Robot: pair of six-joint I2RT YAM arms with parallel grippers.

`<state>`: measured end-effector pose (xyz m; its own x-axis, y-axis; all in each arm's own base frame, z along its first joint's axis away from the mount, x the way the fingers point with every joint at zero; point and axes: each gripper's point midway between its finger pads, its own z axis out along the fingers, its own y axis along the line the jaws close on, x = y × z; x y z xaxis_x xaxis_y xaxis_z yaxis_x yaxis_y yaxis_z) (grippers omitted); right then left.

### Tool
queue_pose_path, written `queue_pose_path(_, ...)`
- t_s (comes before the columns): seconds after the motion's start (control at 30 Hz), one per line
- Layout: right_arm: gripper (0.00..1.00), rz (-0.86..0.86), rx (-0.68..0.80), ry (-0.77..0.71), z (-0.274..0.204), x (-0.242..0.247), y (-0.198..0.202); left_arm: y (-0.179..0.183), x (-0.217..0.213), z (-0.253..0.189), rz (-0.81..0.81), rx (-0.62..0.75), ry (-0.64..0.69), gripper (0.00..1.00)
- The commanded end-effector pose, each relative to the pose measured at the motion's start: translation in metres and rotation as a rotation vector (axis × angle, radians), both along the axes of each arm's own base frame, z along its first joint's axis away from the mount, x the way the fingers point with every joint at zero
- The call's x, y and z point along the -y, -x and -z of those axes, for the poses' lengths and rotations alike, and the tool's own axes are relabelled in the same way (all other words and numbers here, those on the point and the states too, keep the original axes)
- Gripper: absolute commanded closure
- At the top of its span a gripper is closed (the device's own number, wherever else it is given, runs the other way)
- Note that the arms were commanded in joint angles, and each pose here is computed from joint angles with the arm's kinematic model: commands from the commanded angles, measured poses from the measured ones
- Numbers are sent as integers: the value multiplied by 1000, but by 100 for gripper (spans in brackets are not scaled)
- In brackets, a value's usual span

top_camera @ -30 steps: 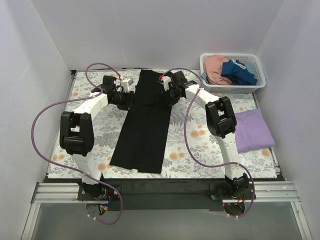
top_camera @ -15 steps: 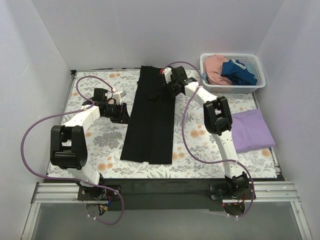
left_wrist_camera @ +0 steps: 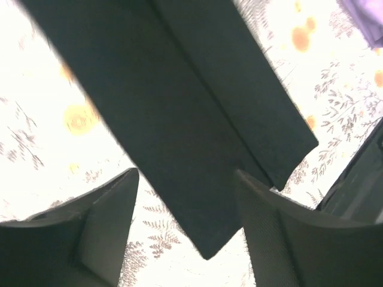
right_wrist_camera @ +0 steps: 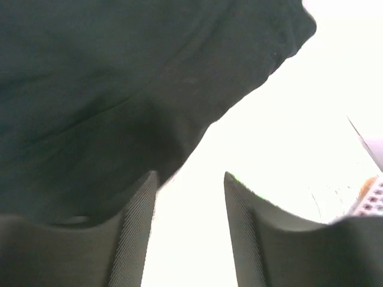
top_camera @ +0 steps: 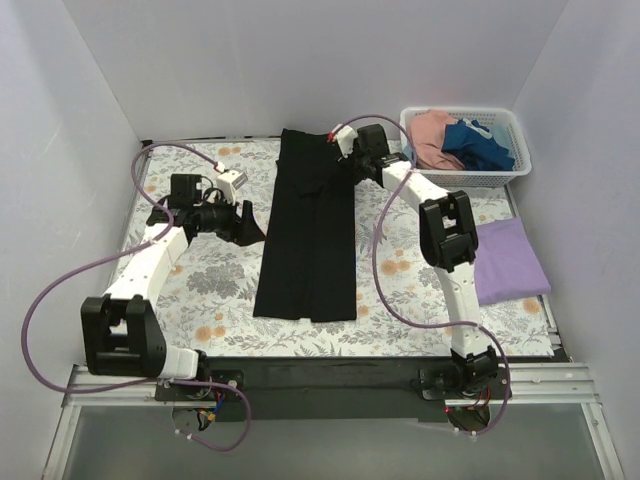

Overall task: Fold and stack the t-shirts
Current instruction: Fold the tshirt

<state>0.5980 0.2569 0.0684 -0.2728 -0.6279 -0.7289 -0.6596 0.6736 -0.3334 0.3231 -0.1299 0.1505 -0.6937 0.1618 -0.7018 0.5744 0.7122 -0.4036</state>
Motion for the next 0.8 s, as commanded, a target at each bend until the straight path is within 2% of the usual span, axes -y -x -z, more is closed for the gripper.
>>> queue_pose_path(0.0, 43, -168, 209, -161, -150, -25, 27, 0, 2, -55, 104, 268, 6, 33)
queue_pose_path(0.03, 31, -197, 255, -197, -191, -25, 46, -2, 0, -61, 110, 309, -12, 27)
queue_pose_path(0.07, 26, -237, 265, -207, -202, -28, 61, -3, -3, -65, 127, 359, -38, 23)
queue_pose_path(0.1, 22, -306, 231, -210, -193, -37, 83, -4, -3, -70, 143, 401, -53, 21)
queue_pose_path(0.13, 11, -337, 291, -211, -226, -34, 103, -4, -3, -71, 158, 426, -62, 20)
queue_pose_path(0.17, 9, -352, 298, -200, -230, -35, 116, -6, -4, -72, 185, 473, -88, 20)
queue_pose_path(0.2, 9, -390, 261, -168, -213, -41, 138, -7, -5, -72, 201, 498, -105, 20)
queue_pose_path(0.23, 3, -468, 308, -110, -229, -38, 160, -8, -6, -71, 218, 513, -121, 14)
queue_pose_path(0.27, 3, -547, 216, -51, -207, -33, 189, -6, -7, -71, 245, 525, -144, 7)
queue_pose_path(0.3, 3, -645, 134, -46, -183, -39, 223, 9, -9, -57, 343, 512, -191, 7)
queue_pose_path(0.33, 4, -697, 137, -34, -187, -33, 249, 17, -10, -46, 417, 500, -209, 7)
queue_pose_path(0.4, 7, -793, 41, -11, -160, -31, 300, 50, -8, -21, 575, 469, -210, 11)
queue_pose_path(0.47, 13, -860, -45, 36, -119, -15, 351, 80, -5, 2, 654, 451, -180, 17)
queue_pose_path(0.53, 20, -947, -125, 92, -76, -2, 405, 101, -1, 18, 752, 495, -186, 21)
queue_pose_path(0.57, 23, -983, -144, 116, -62, 2, 421, 109, 1, 22, 780, 527, -202, 26)
queue_pose_path(0.6, 25, -1035, -154, 136, -51, 2, 439, 123, 0, 46, 810, 500, -217, 29)
queue_pose_path(0.67, 33, -1070, -179, 160, -24, 10, 457, 138, 9, 56, 885, 553, -231, 33)
queue_pose_path(0.77, 39, -1117, -159, 197, -3, 7, 462, 152, 14, 81, 939, 572, -254, 39)
